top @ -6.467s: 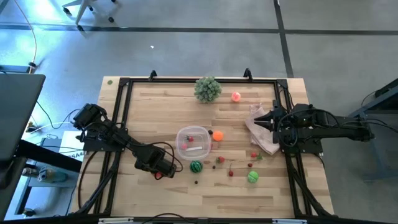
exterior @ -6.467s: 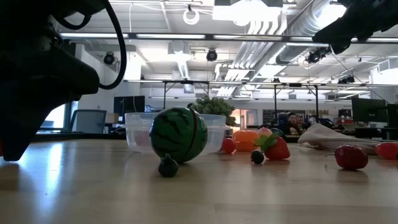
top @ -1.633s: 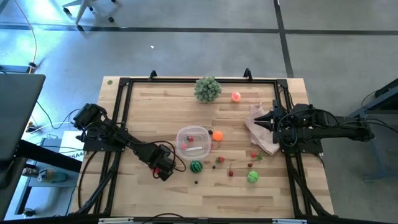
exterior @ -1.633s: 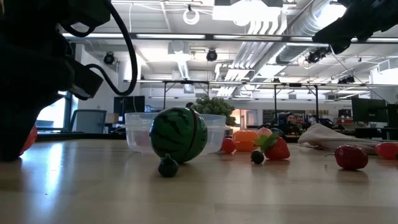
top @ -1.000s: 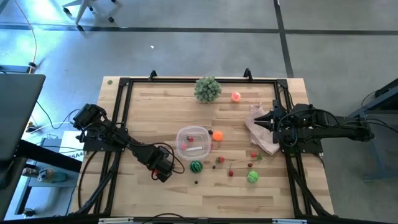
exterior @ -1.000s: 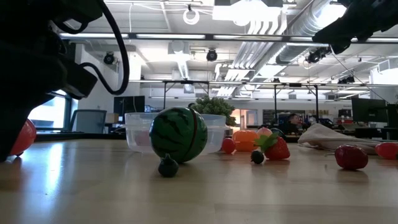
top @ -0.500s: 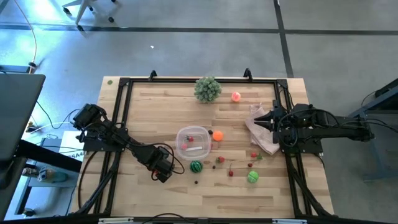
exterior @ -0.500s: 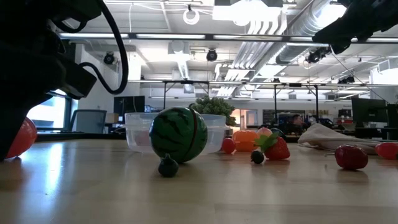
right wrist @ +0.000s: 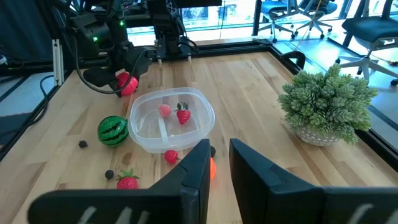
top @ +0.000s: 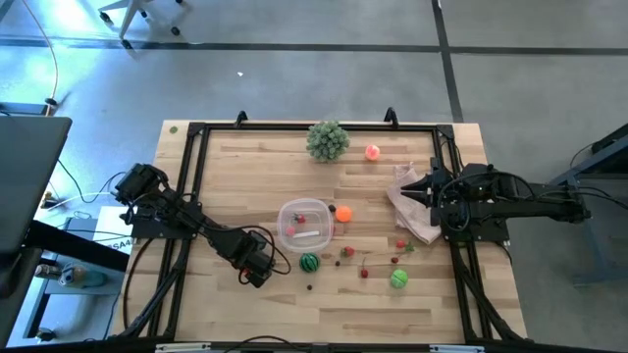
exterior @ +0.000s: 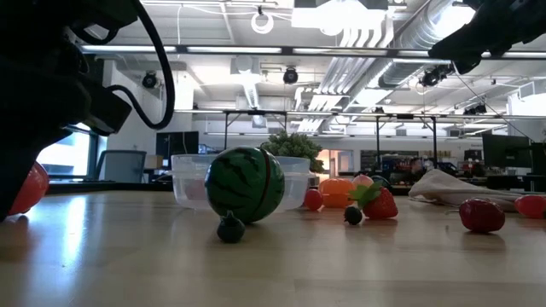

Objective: Pick and placing Produce into tupperware
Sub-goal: Put the red apple into the transparent bin

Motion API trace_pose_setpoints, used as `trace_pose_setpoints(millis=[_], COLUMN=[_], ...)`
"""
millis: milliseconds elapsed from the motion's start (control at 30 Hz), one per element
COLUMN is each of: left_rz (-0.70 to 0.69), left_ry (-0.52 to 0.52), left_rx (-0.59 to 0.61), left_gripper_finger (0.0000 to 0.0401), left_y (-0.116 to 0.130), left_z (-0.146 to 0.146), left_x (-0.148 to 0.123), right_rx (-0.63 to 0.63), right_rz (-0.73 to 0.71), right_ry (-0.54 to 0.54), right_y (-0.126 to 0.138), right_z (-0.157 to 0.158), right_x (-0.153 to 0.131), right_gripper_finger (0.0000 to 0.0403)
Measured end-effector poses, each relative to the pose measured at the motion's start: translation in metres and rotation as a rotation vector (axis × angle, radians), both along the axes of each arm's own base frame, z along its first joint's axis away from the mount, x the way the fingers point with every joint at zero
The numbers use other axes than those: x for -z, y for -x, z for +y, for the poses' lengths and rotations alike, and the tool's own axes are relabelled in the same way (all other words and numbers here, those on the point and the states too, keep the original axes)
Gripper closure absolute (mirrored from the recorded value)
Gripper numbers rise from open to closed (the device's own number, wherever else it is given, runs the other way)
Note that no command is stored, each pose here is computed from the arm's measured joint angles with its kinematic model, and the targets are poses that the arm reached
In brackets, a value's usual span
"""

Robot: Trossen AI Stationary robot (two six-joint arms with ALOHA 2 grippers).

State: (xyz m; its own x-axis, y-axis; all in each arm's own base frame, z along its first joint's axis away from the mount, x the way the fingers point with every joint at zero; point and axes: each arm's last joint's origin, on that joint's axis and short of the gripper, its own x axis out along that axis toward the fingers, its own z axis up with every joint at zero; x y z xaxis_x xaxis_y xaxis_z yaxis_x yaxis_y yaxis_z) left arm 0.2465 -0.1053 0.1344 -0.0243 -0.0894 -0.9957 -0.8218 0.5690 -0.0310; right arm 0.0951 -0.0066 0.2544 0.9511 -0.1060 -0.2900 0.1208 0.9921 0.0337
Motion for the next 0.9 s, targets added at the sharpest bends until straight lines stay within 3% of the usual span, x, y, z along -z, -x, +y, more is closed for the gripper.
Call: trace_pose_setpoints(millis=[300,467,567,767,900], left_rz=[-0.014,-0.051,-0.103,-0.230,-0.334], left_ry=[-0.004,-0.038,-0.115,-0.366,-0.404], left_rx=[-0.020,-0.038,-0.031,0.003,-0.015], left_gripper_finger=[0.0137,0.0139,0.0130,0.0134,0.0142], left_y=[0.001,0.004,0.000,-0.018,-0.039], left_z=[0.001,0.003,0.004,0.008,0.025], left_x=[-0.004,-0.019,-0.040,-0.096,-0.134], right_rx=[0.000,0.000,0.000,0.000,0.000], right_rz=[0.000,0.000,0.000,0.000,0.000], right_ry=[0.000,0.000,0.000,0.000,0.000], right_y=[0.000,0.000,0.000,0.000,0.000], right_z=[0.000,0.000,0.000,0.000,0.000], right_x=[0.000,0.000,0.000,0.000,0.000], right_gripper_finger=[0.0351,0.0351,0.0351,0.0351,0.0351])
